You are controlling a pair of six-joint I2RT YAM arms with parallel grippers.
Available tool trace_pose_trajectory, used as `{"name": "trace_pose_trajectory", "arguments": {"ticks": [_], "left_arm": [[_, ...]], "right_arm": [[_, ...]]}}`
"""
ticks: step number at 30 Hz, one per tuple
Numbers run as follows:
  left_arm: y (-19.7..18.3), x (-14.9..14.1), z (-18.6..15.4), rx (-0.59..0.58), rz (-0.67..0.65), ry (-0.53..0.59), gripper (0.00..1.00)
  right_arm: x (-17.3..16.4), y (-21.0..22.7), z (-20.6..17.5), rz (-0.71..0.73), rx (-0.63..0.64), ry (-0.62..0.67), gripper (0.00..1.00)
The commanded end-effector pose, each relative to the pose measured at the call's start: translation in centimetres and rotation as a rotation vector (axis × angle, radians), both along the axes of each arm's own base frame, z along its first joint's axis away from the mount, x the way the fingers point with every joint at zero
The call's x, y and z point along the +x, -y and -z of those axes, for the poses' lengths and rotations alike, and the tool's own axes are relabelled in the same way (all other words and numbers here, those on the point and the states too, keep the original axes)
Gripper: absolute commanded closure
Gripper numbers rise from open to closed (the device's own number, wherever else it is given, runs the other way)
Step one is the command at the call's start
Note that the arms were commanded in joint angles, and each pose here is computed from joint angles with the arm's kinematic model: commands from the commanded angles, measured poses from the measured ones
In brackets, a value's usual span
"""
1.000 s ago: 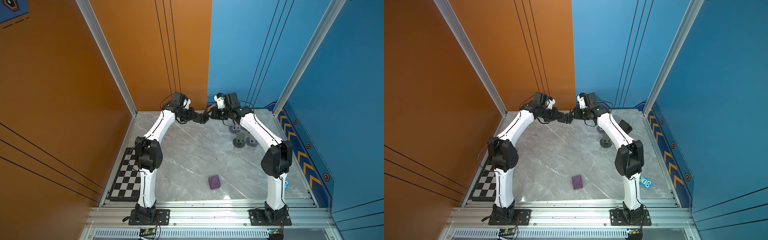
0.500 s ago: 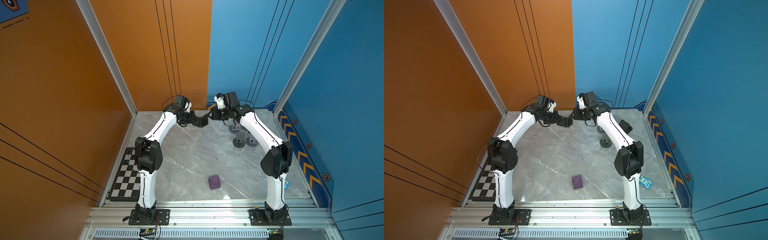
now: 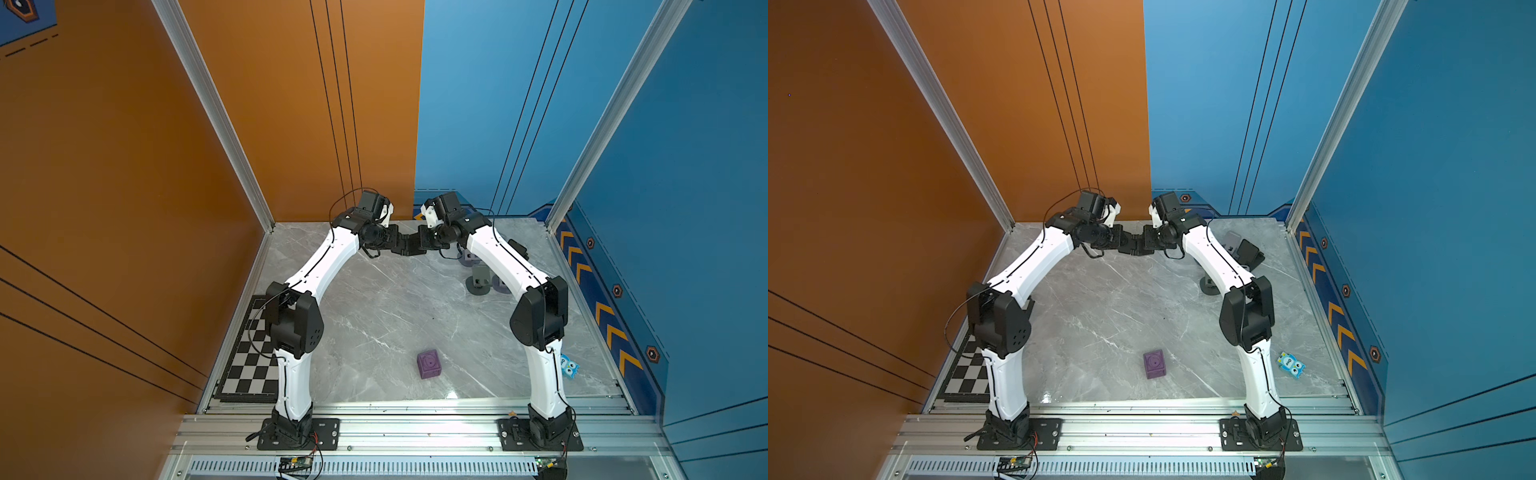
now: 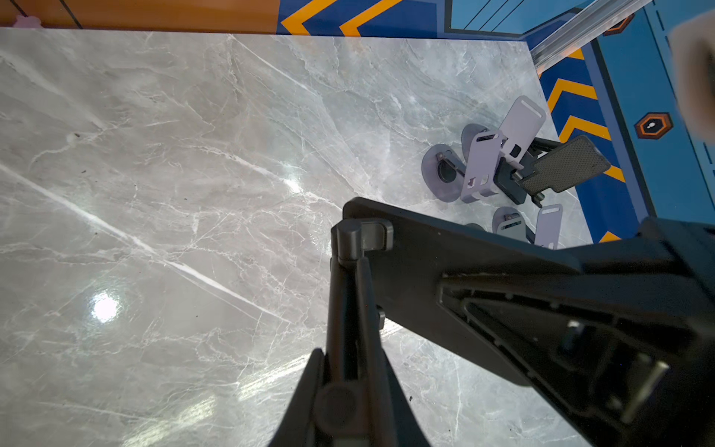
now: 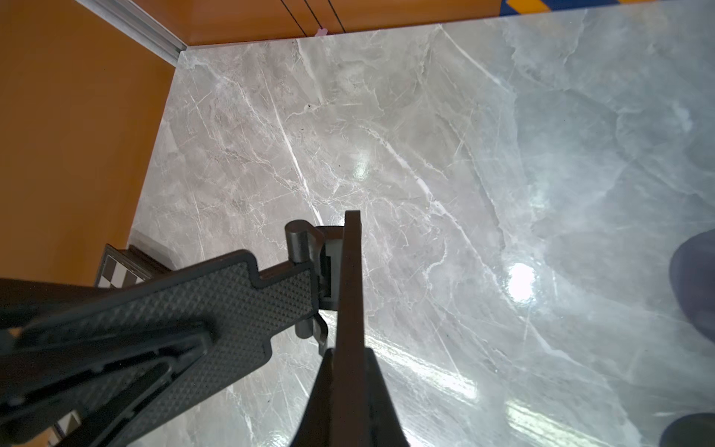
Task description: Open the phone stand
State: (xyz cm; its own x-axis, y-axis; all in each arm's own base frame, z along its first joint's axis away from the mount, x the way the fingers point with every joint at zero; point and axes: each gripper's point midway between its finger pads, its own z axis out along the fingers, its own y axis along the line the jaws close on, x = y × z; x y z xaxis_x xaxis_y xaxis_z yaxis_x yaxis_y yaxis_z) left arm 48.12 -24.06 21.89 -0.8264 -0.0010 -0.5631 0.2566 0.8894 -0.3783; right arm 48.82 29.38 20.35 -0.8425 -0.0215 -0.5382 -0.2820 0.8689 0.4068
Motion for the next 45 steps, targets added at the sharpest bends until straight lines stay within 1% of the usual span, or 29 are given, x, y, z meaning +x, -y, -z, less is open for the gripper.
{"name": "trace_pose_trajectory", "arguments": {"ticks": [1,5,15,17,18,20,21,22,23,24,25,30,33,37,40,41,42,43,45], "left_arm": [[-0.2,-1.4,-3.9,-0.02,0.043,0.089,0.98],[-0.9,-1.9,-4.1,-0.026,0.046,0.087,0.98],[-2.4,-1.9,-3.8,-0.036,0.016,0.07,0.98],[-2.2,-1.8,-3.8,-0.045,0.018,0.069,0.97],[-2.1,-1.7,-3.7,-0.045,0.02,0.067,0.94],[-1.9,-1.5,-3.8,-0.043,0.018,0.071,0.85],[-1.9,-1.4,-3.8,-0.042,0.011,0.073,0.66],[-2.0,-1.2,-3.9,-0.039,0.003,0.076,0.42],[-2.1,-1.0,-4.1,-0.036,-0.005,0.083,0.23],[-2.4,-0.8,-4.3,-0.029,-0.018,0.09,0.07],[-2.6,-0.6,-4.6,-0.023,-0.029,0.103,0.01],[-2.5,0.1,-6.5,-0.042,-0.026,0.182,0.02],[-2.3,0.1,-7.4,-0.075,-0.024,0.245,0.02],[-2.3,0.0,-7.8,-0.15,-0.038,0.333,0.02],[-2.6,0.1,-7.0,-0.253,-0.069,0.356,0.01],[-2.8,0.0,-7.0,-0.293,-0.079,0.373,0.01],[-3.0,-0.1,-6.9,-0.323,-0.097,0.39,0.04],[-3.1,-0.3,-6.9,-0.338,-0.103,0.407,0.08],[-2.5,-0.7,-6.5,-0.345,-0.074,0.412,0.12]], "right_arm": [[0.2,1.3,0.9,0.007,-0.034,-0.018,1.0],[0.7,1.7,1.0,0.013,0.019,-0.032,1.0],[0.6,1.2,0.8,-0.012,0.061,-0.039,1.0],[0.6,0.9,0.5,-0.016,0.08,-0.038,1.0],[0.6,0.8,0.2,-0.016,0.091,-0.037,1.0],[0.7,0.5,-0.4,-0.012,0.11,-0.034,1.0],[0.7,0.4,-0.7,-0.01,0.12,-0.035,1.0],[0.6,0.3,-0.9,-0.007,0.13,-0.039,1.0],[0.6,0.3,-1.1,-0.004,0.143,-0.045,1.0],[0.5,0.3,-1.3,-0.001,0.156,-0.052,1.0],[0.4,0.3,-1.4,0.005,0.164,-0.062,1.0],[0.4,0.1,-2.5,0.028,0.217,-0.087,1.0],[0.9,0.2,-2.9,0.058,0.268,-0.131,1.0],[1.3,0.3,-3.3,0.094,0.332,-0.189,1.0],[1.5,0.6,-3.3,0.133,0.374,-0.236,1.0],[1.6,0.6,-3.2,0.142,0.386,-0.253,1.0],[1.7,0.5,-3.3,0.145,0.403,-0.267,1.0],[1.7,0.5,-3.3,0.151,0.411,-0.277,1.0],[1.6,0.3,-3.4,0.155,0.422,-0.286,1.0]]}}
